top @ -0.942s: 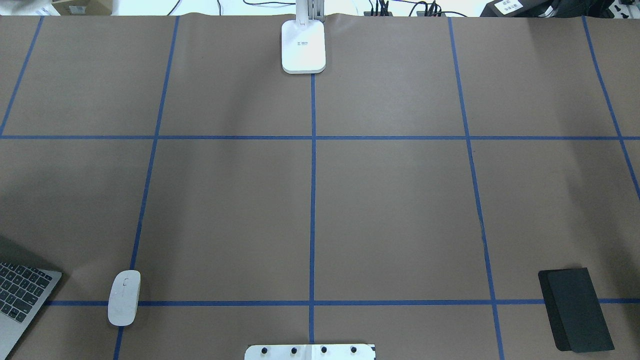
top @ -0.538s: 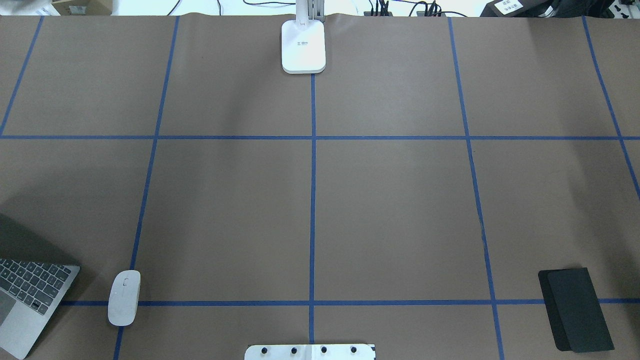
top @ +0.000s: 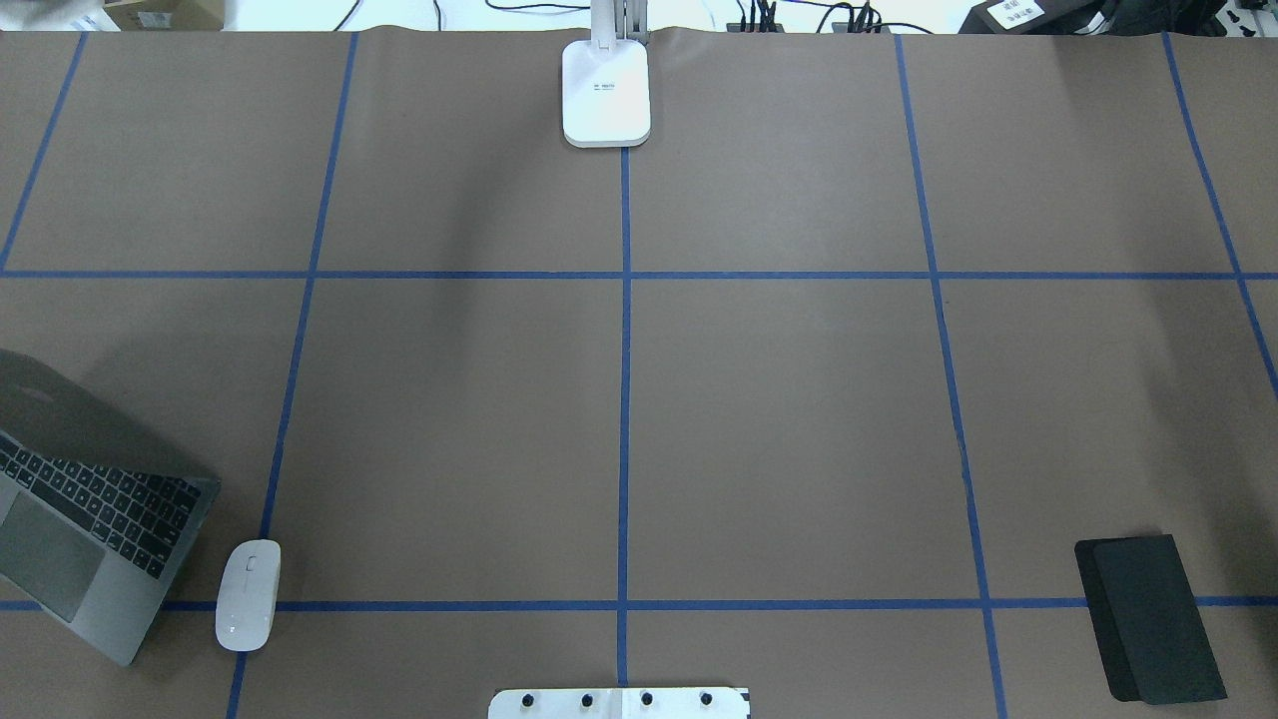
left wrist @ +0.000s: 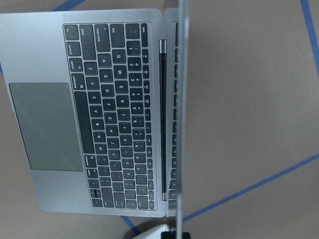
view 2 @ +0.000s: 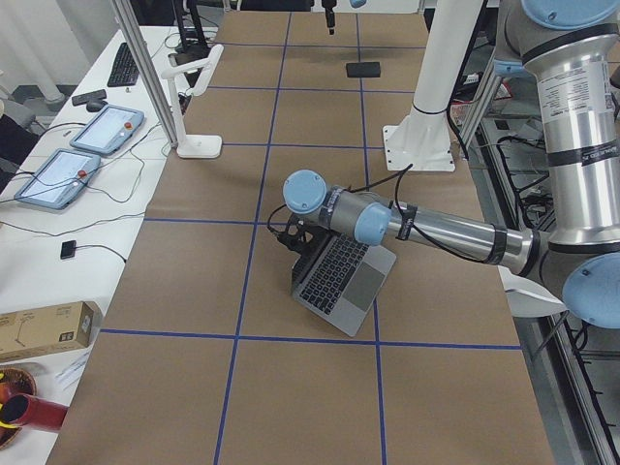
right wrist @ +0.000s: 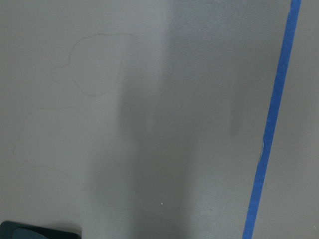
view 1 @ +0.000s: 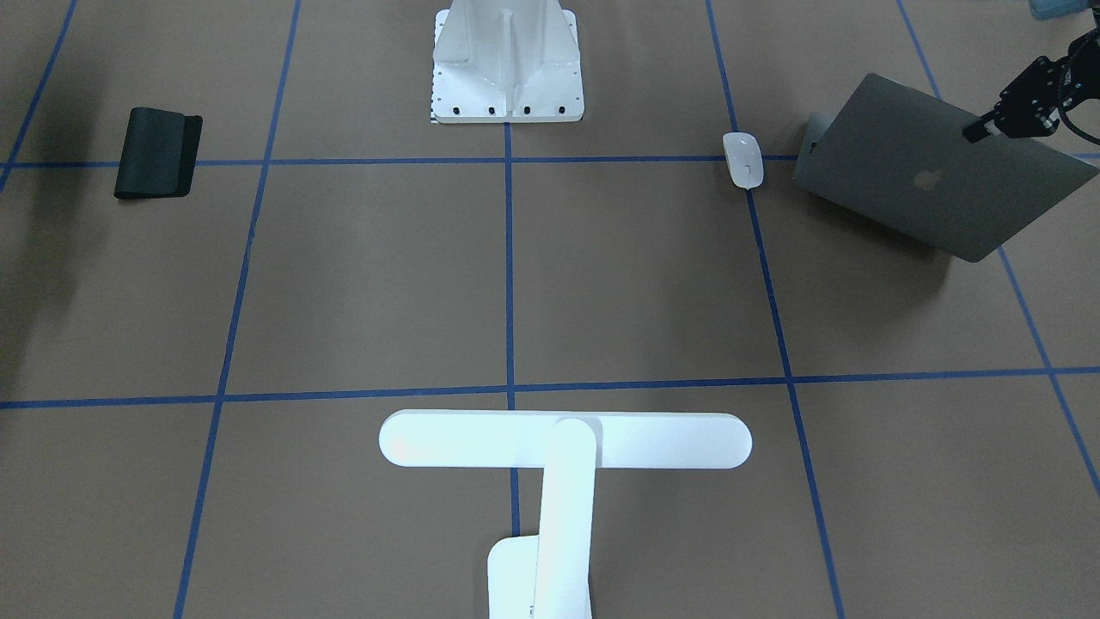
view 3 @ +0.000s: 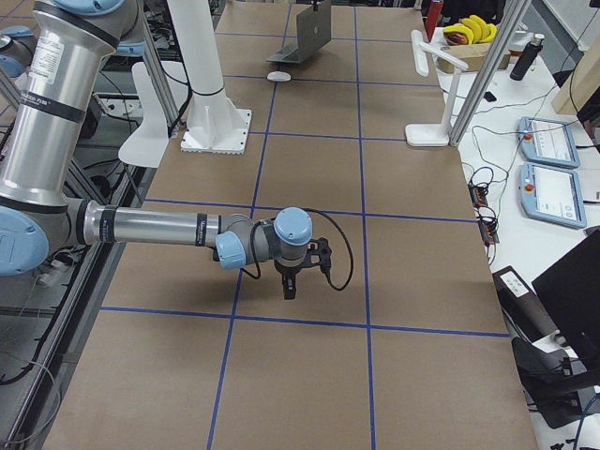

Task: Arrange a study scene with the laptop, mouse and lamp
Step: 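Carry the laptop with the left gripper toward the white lamp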

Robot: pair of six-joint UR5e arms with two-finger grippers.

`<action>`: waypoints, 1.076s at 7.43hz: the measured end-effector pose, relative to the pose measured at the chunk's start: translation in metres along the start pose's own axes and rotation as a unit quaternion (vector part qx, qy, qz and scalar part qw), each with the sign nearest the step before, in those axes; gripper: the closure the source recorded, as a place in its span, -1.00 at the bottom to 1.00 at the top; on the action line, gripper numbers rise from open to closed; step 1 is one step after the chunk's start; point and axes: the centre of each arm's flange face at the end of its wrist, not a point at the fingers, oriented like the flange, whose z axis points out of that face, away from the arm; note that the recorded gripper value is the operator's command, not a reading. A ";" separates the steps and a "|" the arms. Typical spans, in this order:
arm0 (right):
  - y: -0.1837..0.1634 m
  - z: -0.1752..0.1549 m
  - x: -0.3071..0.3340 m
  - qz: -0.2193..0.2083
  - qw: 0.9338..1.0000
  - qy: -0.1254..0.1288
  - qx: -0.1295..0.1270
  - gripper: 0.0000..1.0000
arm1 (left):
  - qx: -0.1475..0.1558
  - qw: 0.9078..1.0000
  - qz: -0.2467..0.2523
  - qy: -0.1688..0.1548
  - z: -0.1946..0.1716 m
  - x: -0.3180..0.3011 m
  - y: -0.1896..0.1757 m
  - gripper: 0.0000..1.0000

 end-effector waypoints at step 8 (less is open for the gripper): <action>0.015 0.008 0.013 0.014 1.000 0.005 -0.011 -1.00 | -0.023 0.998 -0.055 0.025 -0.026 0.188 0.125 1.00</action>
